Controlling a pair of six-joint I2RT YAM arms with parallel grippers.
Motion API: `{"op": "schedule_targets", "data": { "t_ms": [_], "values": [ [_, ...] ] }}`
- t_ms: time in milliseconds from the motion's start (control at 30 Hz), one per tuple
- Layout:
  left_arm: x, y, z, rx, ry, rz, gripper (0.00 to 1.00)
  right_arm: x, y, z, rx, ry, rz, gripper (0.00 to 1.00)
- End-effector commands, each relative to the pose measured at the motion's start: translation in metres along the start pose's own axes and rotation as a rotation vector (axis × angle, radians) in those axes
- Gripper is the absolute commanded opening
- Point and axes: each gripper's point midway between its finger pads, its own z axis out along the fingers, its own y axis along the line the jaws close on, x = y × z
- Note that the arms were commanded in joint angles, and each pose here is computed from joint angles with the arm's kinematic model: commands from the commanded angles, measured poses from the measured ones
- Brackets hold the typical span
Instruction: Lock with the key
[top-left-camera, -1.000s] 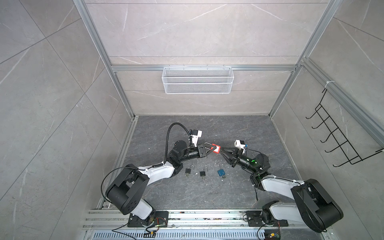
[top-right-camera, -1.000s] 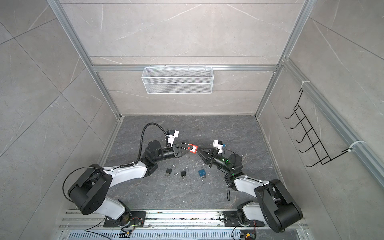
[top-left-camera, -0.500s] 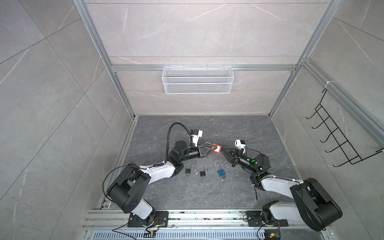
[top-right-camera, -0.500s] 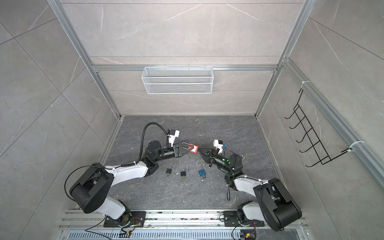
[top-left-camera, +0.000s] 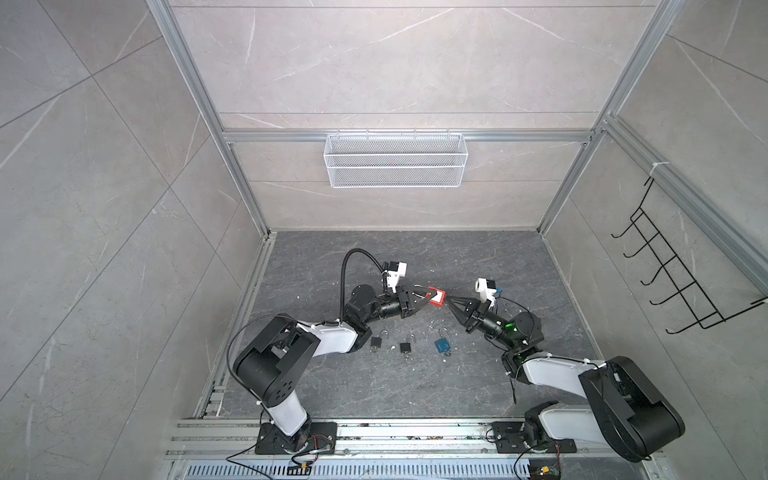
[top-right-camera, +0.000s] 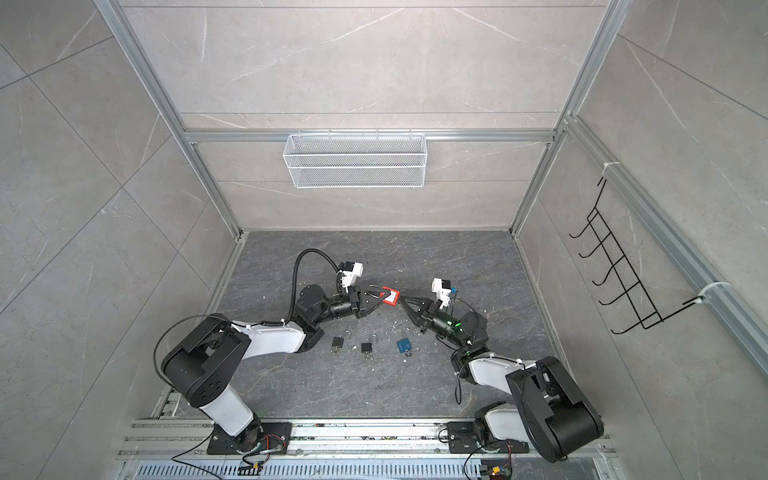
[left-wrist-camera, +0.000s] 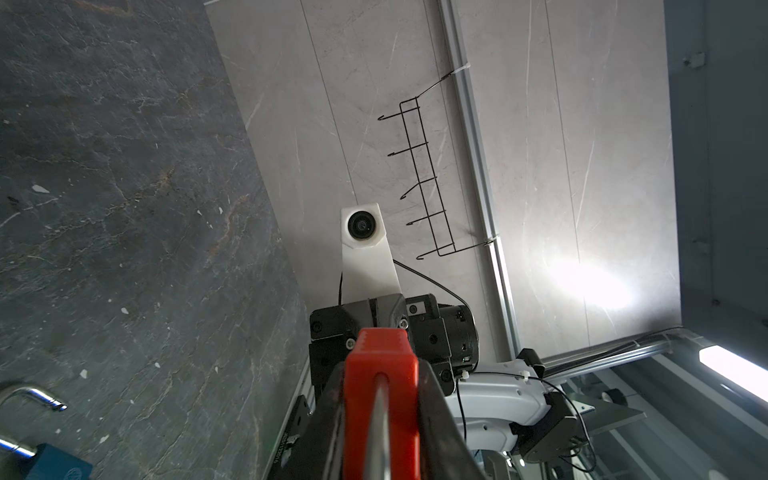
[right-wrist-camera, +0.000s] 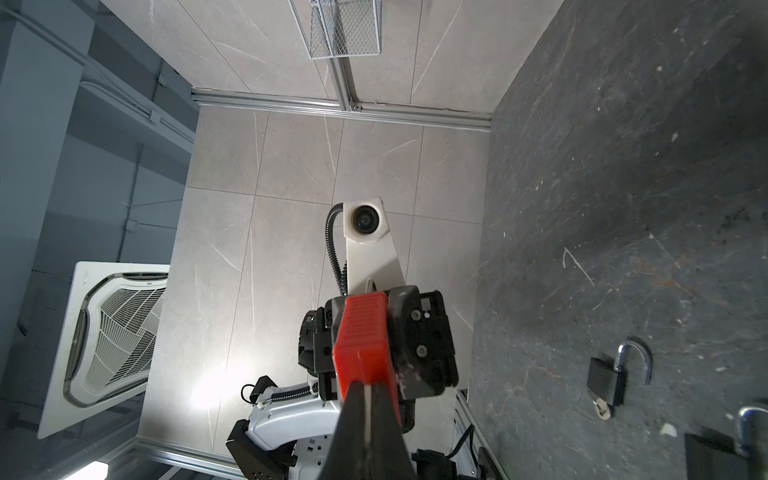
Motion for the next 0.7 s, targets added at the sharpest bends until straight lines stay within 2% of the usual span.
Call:
{"op": "schedule_targets", "data": {
  "t_ms": [0,267,667],
  "values": [
    [-0.016,-0.032,0.0,0.121,-0.068,-0.017,0.0,0.016,0.012,-0.001,-0.02,0.071,-0.146,0.0],
    [-0.015,-0.021,-0.003,0.082,-0.079,-0.033,0.0,0.015,0.002,-0.002,0.076,0.08,-0.227,0.0],
    [-0.013,-0.019,-0.005,0.072,-0.087,-0.004,0.0,0.013,-0.003,-0.001,0.088,0.074,-0.213,0.0]
  ]
}}
